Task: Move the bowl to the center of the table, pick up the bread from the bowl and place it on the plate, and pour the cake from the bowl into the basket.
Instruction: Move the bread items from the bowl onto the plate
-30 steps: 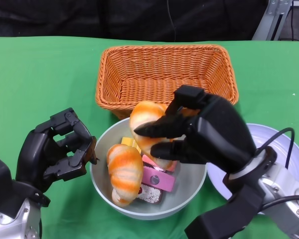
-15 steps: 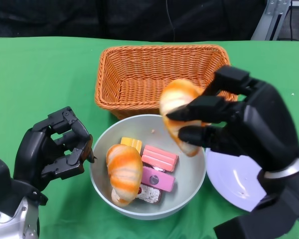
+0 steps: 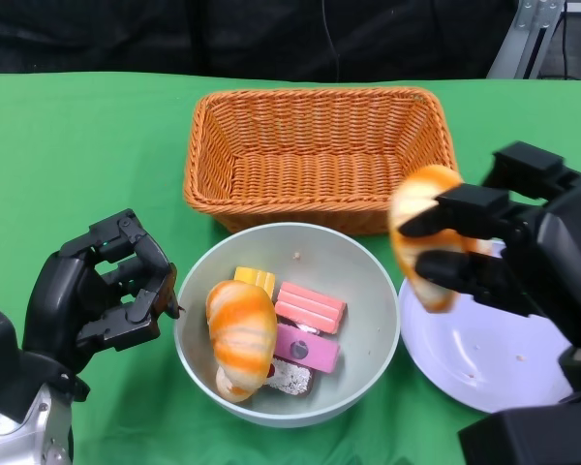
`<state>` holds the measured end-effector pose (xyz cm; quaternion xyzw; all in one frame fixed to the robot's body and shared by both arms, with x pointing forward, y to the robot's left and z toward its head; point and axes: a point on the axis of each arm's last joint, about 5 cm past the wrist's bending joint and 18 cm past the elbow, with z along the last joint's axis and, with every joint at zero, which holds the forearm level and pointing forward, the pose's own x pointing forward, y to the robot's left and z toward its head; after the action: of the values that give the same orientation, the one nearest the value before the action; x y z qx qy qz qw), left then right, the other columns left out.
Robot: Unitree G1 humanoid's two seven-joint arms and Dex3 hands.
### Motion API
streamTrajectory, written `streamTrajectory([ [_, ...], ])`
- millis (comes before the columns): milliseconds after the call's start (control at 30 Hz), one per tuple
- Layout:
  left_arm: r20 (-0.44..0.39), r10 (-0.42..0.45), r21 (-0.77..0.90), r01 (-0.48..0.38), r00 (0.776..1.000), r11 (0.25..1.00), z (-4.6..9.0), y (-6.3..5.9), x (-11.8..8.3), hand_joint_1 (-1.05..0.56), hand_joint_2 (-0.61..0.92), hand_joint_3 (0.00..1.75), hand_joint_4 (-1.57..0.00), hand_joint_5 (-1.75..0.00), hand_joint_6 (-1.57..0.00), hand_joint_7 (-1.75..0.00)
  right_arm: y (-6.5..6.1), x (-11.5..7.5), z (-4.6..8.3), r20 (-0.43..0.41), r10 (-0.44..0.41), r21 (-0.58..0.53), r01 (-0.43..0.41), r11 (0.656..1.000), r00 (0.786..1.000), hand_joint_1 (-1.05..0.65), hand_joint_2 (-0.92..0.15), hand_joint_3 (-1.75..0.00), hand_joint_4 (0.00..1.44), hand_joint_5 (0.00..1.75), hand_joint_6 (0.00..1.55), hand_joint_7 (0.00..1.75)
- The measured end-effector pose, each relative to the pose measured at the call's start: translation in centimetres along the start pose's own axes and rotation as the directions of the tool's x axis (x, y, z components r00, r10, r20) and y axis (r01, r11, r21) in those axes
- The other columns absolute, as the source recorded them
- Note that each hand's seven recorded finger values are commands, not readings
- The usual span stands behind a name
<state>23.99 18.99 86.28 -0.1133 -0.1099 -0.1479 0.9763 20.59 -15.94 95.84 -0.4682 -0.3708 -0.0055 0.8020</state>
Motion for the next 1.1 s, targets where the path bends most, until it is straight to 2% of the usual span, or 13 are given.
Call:
streamTrajectory([
  [67,0.000,0.001,0.000,-0.001,1.000,1.000,0.0,0.0,0.0,0.02,0.64,0.98,-0.79,-1.70,-0.77,-1.49,0.1,-0.5,-0.7,-0.049,0.024,-0.019,-0.025,0.999,0.998,-0.17,-0.89,-0.01,0.92,1.27,1.01,0.64],
  [200,0.000,0.001,0.002,-0.001,1.000,1.000,0.0,0.1,0.0,0.03,0.66,0.95,-0.80,-1.69,-0.77,-1.48,0.6,-1.5,-1.9,-0.112,0.061,-0.046,-0.066,0.997,0.992,-0.13,-0.88,0.00,0.93,1.23,1.04,0.58],
  [500,0.000,0.003,0.002,-0.003,1.000,1.000,0.0,0.1,0.0,0.04,0.68,0.91,-0.79,-1.68,-0.77,-1.48,1.4,-3.0,-3.6,-0.163,0.106,-0.044,-0.114,0.992,0.981,-0.11,-0.87,0.00,0.92,1.23,1.06,0.52],
  [600,0.000,0.003,0.003,-0.003,1.000,1.000,0.0,0.1,0.0,0.04,0.69,0.91,-0.80,-1.67,-0.78,-1.47,1.7,-3.4,-4.1,-0.186,0.126,-0.040,-0.135,0.990,0.974,-0.12,-0.88,0.00,0.89,1.30,1.06,0.48],
  [933,0.000,0.002,0.005,-0.002,1.000,1.000,0.1,0.1,0.0,0.03,0.66,0.96,-0.80,-1.70,-0.77,-1.49,3.6,-4.5,-5.0,-0.235,0.179,-0.011,-0.187,0.982,0.955,-0.10,-0.88,0.00,0.86,1.32,1.07,0.46],
  [1100,0.001,0.002,0.007,-0.002,1.000,1.000,0.1,0.2,-0.1,0.03,0.64,0.97,-0.81,-1.68,-0.78,-1.48,4.5,-4.7,-5.3,-0.252,0.205,-0.004,-0.213,0.977,0.946,-0.09,-0.88,0.00,0.87,1.26,1.08,0.41],
])
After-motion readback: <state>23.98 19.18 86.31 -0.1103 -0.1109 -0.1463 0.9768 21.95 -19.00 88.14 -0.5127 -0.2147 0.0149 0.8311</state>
